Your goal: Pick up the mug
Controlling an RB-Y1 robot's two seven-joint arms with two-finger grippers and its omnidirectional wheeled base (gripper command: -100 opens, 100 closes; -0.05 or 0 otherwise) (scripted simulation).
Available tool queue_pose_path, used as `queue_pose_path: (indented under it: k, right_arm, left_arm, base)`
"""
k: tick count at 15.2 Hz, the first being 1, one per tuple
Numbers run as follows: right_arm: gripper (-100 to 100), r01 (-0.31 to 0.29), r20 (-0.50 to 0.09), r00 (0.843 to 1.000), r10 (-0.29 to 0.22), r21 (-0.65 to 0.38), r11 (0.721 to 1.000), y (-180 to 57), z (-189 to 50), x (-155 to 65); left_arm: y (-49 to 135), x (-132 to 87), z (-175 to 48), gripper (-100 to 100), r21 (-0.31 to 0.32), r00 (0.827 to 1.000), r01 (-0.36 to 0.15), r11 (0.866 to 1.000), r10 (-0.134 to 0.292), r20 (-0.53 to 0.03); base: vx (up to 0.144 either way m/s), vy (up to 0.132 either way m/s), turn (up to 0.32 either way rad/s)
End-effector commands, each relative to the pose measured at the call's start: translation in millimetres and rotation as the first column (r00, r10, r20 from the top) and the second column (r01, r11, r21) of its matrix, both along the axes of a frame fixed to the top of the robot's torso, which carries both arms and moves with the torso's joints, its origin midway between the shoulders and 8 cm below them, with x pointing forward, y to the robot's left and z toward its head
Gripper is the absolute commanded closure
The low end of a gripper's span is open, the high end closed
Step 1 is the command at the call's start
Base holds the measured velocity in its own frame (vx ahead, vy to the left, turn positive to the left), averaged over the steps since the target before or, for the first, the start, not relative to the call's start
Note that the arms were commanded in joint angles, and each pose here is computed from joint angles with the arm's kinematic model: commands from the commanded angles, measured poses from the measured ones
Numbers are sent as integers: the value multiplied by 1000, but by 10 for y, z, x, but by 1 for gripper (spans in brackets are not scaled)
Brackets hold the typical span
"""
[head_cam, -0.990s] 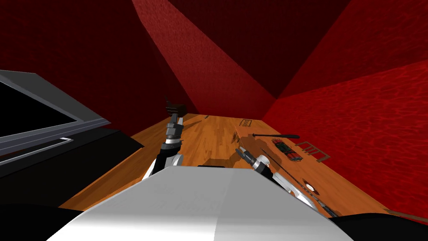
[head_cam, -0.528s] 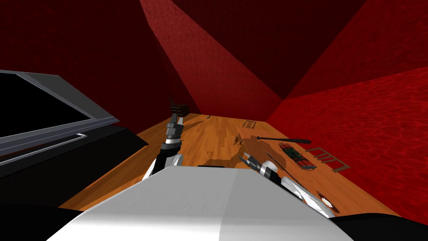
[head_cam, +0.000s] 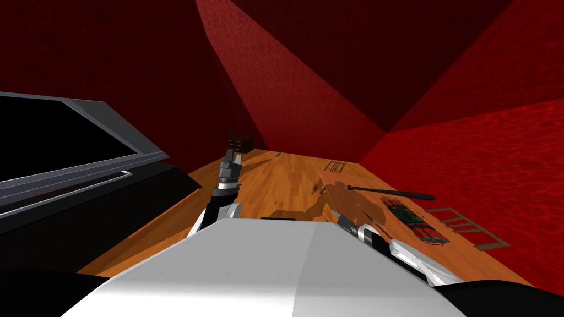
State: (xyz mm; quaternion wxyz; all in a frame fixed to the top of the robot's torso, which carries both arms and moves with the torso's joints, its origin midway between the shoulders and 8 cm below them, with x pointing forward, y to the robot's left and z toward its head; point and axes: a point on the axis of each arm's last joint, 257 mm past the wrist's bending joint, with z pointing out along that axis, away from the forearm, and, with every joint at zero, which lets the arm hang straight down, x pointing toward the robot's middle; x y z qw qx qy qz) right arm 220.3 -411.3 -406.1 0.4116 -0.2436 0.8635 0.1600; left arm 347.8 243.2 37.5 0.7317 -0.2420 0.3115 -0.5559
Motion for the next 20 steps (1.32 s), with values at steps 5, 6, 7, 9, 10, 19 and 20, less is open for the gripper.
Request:
queue_pose_path:
  k: [5,6,7,9,10,19,20]
  right_arm:
    - [-100,-42,-64,997,35,-109,993,-370,-190,-283]
    - [-100,-110,-95,991,95,-168,980,-501,-224,-412]
    - [-100,-101,-104,991,84,-176,979,-562,-246,-445]
    - [-100,-153,-154,981,118,-241,958,-807,-300,-636]
    - [-100,-150,-156,981,114,-243,958,-826,-304,-647]
    - [-100,-239,-277,951,141,-362,901,-1423,-358,-1100]
    - [-100,-235,-282,950,133,-366,901,-1457,-361,-1123]
  left_arm:
    - [0,0,0,0,0,1000,0,1000,0,0]
    - [0,0,0,0,0,1000,0,1000,0,0]
    - [0,0,0,0,0,1000,0,1000,0,0]
    - [0,0,0,0,0,1000,0,1000,0,0]
    - [0,0,0,0,0,1000,0,1000,0,0]
    - [0,0,0,0,0,1000,0,1000,0,0]
    - [0,0,0,0,0,1000,0,1000,0,0]
  base:
    - [43,10,54]
    - [43,16,81]
    - [53,17,106]
    - [45,13,88]
    - [56,9,116]
    - [40,3,54]
    - [25,-3,1]
